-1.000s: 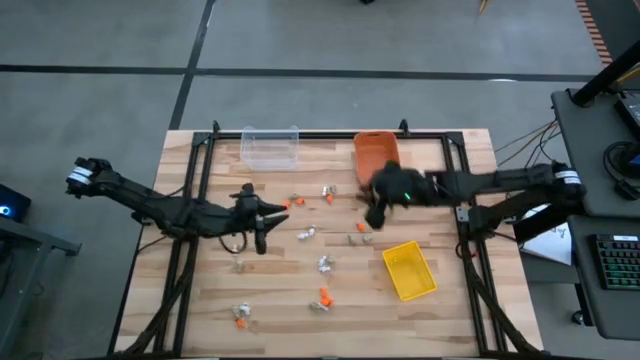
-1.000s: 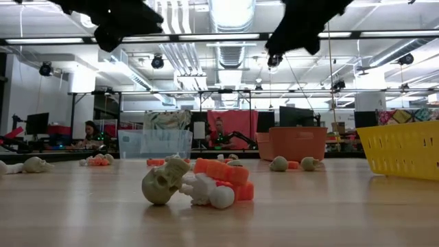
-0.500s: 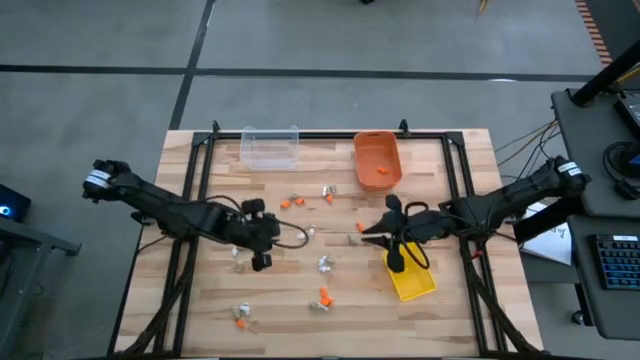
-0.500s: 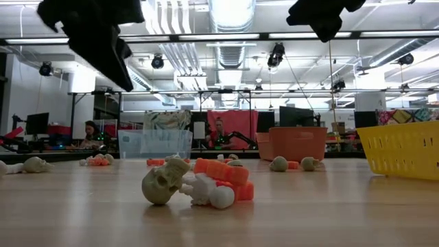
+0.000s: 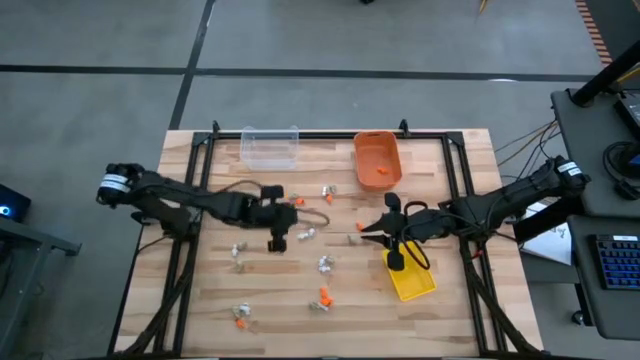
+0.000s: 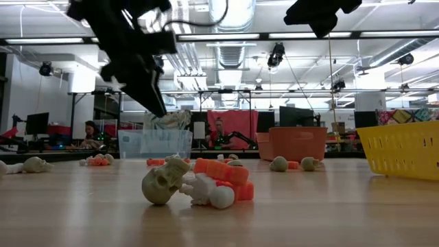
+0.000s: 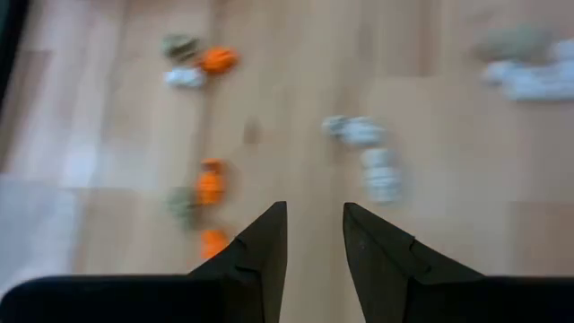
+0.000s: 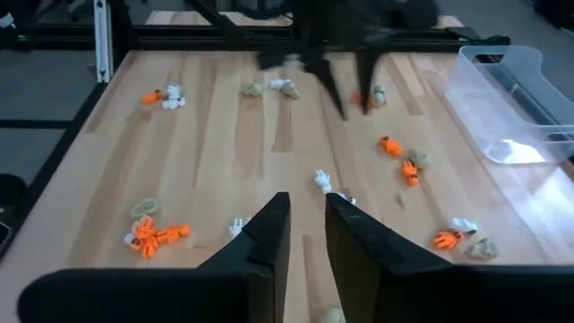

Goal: Sort Halloween decoration
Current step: Put the gray skull toy into the yellow bin

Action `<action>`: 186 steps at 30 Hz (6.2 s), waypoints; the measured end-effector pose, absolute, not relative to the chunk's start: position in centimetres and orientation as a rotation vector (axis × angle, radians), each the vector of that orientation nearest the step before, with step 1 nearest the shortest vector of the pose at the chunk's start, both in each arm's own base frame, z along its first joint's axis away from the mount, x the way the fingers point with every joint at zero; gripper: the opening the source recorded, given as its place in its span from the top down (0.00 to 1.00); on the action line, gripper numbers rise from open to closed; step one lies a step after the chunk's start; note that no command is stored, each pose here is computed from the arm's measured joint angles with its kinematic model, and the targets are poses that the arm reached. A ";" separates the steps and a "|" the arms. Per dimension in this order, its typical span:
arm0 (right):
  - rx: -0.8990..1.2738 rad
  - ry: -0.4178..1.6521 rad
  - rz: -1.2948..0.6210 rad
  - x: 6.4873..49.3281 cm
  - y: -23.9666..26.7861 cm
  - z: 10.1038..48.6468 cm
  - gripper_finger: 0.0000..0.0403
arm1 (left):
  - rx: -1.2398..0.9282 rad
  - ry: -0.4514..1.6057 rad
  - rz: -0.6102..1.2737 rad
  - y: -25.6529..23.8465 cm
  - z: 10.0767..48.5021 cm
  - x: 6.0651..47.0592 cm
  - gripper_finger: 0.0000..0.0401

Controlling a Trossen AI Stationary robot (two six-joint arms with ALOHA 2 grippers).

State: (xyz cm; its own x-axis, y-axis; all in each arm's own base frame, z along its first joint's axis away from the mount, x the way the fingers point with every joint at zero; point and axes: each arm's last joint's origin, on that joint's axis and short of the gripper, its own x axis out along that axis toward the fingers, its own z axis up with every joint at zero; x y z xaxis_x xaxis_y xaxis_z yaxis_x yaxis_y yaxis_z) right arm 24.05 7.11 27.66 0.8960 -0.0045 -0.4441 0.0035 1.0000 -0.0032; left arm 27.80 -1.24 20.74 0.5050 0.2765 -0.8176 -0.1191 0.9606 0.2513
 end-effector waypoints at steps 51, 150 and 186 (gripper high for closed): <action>0.062 0.468 -0.033 24.1 6.7 27.4 0.84 | 0.149 1.157 0.238 9.0 14.5 29.8 0.48; 0.057 0.480 -0.036 24.0 6.7 26.9 0.84 | 0.134 1.104 0.069 8.6 15.7 30.8 0.95; 0.030 0.324 0.371 20.9 9.5 32.7 0.84 | -0.010 0.017 -0.132 -4.5 23.2 36.3 0.97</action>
State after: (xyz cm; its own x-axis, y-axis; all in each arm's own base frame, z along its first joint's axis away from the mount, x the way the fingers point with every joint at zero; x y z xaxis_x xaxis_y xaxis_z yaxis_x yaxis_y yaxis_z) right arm 20.86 9.55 32.65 0.8812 0.3609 -0.3055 -0.3513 0.9321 0.0879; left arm 36.32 -4.53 23.18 0.9911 -0.1319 -0.0167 0.1318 0.9912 -0.0106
